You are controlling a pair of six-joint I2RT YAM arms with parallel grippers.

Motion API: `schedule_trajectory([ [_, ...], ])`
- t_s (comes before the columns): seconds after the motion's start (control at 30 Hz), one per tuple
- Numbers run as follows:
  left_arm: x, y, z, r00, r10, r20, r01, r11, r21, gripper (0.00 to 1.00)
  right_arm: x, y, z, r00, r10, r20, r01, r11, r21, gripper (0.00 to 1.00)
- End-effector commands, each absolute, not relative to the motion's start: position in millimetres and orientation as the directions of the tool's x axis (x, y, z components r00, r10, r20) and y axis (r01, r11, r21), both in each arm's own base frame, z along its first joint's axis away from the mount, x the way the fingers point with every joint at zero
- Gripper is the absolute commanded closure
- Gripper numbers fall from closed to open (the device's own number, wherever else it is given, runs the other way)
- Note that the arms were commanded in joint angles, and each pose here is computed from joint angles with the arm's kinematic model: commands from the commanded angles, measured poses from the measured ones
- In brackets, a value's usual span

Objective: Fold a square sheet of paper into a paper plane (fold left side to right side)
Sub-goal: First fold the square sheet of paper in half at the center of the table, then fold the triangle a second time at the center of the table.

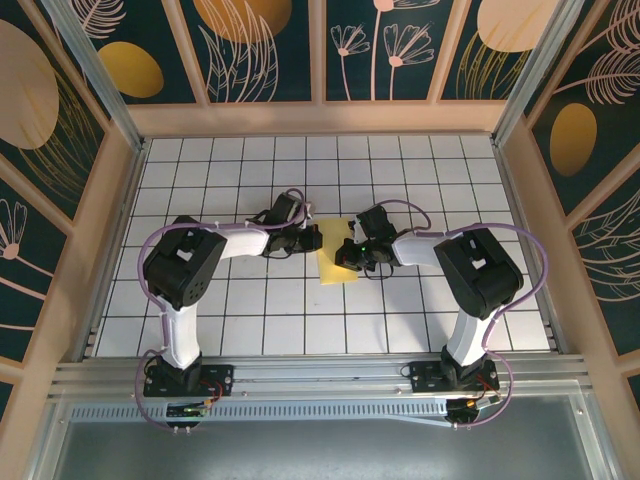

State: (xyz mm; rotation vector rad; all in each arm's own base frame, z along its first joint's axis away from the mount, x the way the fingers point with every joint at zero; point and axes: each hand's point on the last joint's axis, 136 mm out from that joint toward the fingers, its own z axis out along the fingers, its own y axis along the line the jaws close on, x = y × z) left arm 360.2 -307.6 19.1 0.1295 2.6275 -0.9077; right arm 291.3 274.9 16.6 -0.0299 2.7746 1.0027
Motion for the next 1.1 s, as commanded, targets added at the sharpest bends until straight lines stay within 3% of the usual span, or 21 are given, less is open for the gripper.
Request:
schedule_trajectory([
  [0.0,361.2,-303.2,8.0,-0.944,-0.033,-0.328,0.166,0.811,-0.560,0.94,282.5,270.9,10.2,-0.988,0.044,-0.151,-0.055,0.803,0.594,0.99],
  [0.2,358.2,-297.8,-3.7,-0.951,-0.020,-0.307,0.153,0.835,-0.529,0.95,296.8,282.4,48.4,-0.977,0.051,-0.208,-0.100,0.751,0.653,0.89],
  [0.33,355.6,-297.2,-5.4,-0.953,-0.011,-0.304,0.159,0.834,-0.528,0.95,303.9,262.4,63.7,-0.969,0.080,-0.234,-0.095,0.752,0.652,0.79],
  [0.67,356.3,-297.8,-3.9,-0.950,-0.002,-0.314,0.173,0.832,-0.527,0.96,271.1,222.8,48.5,-0.988,0.106,-0.108,0.002,0.720,0.694,0.65],
  [1.07,357.3,-298.6,-0.8,-0.947,0.002,-0.321,0.180,0.830,-0.527,0.96,255.6,225.3,29.1,-0.993,0.108,-0.036,0.050,0.698,0.714,0.64],
])
